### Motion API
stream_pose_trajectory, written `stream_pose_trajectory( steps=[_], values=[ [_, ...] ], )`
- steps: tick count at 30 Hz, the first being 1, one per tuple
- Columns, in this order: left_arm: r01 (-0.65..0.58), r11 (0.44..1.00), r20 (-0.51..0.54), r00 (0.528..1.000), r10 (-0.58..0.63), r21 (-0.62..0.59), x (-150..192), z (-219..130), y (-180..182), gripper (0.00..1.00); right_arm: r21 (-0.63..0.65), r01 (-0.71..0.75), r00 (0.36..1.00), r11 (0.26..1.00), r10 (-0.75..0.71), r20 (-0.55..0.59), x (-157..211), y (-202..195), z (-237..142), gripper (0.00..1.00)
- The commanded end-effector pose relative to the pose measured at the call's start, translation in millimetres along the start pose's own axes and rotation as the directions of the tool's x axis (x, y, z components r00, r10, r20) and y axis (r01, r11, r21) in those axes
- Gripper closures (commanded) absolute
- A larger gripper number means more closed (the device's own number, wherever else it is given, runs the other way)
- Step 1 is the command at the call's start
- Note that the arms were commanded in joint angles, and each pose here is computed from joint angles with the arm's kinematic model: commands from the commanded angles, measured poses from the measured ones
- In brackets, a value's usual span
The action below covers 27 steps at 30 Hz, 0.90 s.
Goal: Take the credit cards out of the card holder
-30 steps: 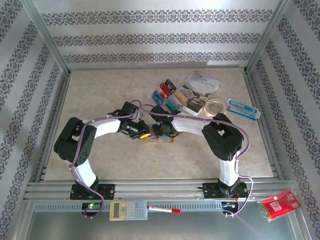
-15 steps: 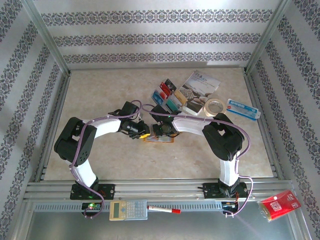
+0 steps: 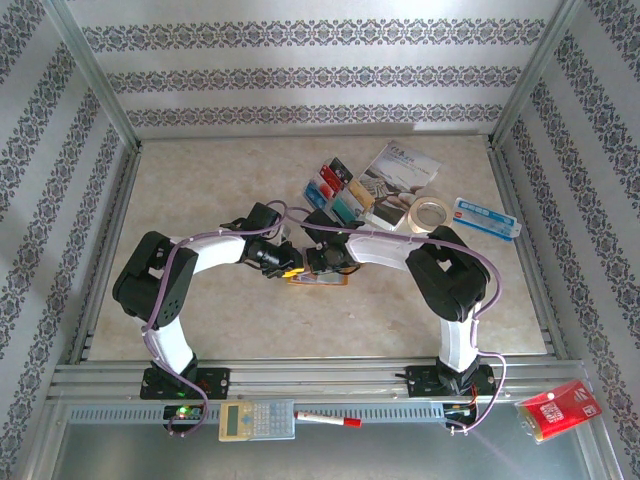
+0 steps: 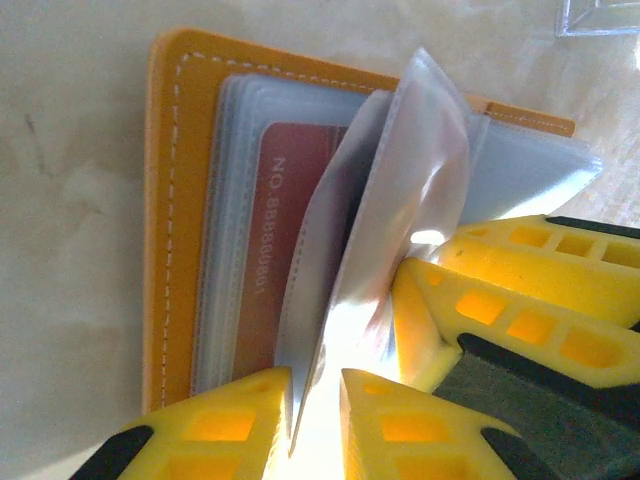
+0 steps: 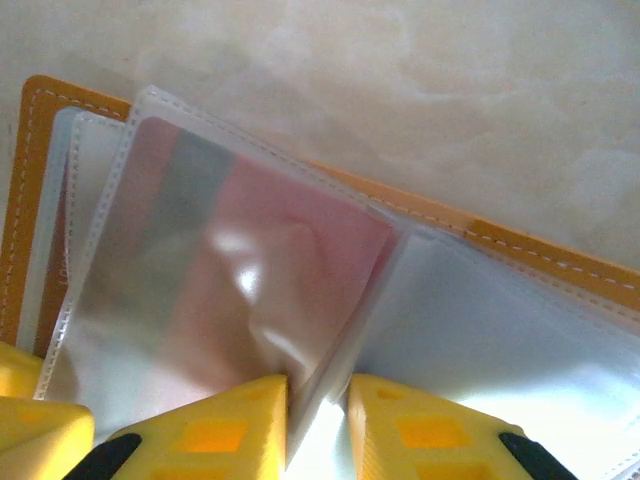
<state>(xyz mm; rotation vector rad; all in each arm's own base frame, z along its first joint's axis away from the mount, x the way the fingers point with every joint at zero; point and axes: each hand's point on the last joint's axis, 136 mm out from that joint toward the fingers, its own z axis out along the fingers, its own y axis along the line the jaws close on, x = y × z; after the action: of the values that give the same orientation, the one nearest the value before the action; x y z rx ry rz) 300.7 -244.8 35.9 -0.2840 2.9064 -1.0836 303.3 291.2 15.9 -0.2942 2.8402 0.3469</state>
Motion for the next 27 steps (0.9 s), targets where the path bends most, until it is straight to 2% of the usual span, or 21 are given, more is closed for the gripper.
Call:
stream_pose_trajectory(
  steps=[1,6,12,21,27],
  values=[
    [-0.059,0.998,0.021,0.998,0.059,0.019,-1,-6,-16,0.8,0.017,-0.062,0.997,0.998,0.062,-0.046,11,-19,9,0.74],
    [-0.09,0.996,0.036,0.995,0.09,0.007,-7,-8,-19,0.82,-0.074,-0.069,0.997,0.995,0.071,0.033,-15,-3,-17,0.73],
    [-0.121,0.991,0.039,0.992,0.119,0.049,-9,-15,-36,0.82,-0.15,-0.105,0.986,0.983,0.123,0.116,-34,1,-41,0.73],
    [-0.138,0.983,0.045,0.99,0.133,0.123,-9,-15,-59,0.81,-0.182,-0.184,0.939,0.966,0.228,0.259,-50,-25,-79,0.7],
    [-0.156,0.974,0.047,0.987,0.151,0.163,-8,-11,-74,0.79,-0.195,-0.238,0.905,0.952,0.29,0.312,-47,-42,-90,0.69]
  ],
)
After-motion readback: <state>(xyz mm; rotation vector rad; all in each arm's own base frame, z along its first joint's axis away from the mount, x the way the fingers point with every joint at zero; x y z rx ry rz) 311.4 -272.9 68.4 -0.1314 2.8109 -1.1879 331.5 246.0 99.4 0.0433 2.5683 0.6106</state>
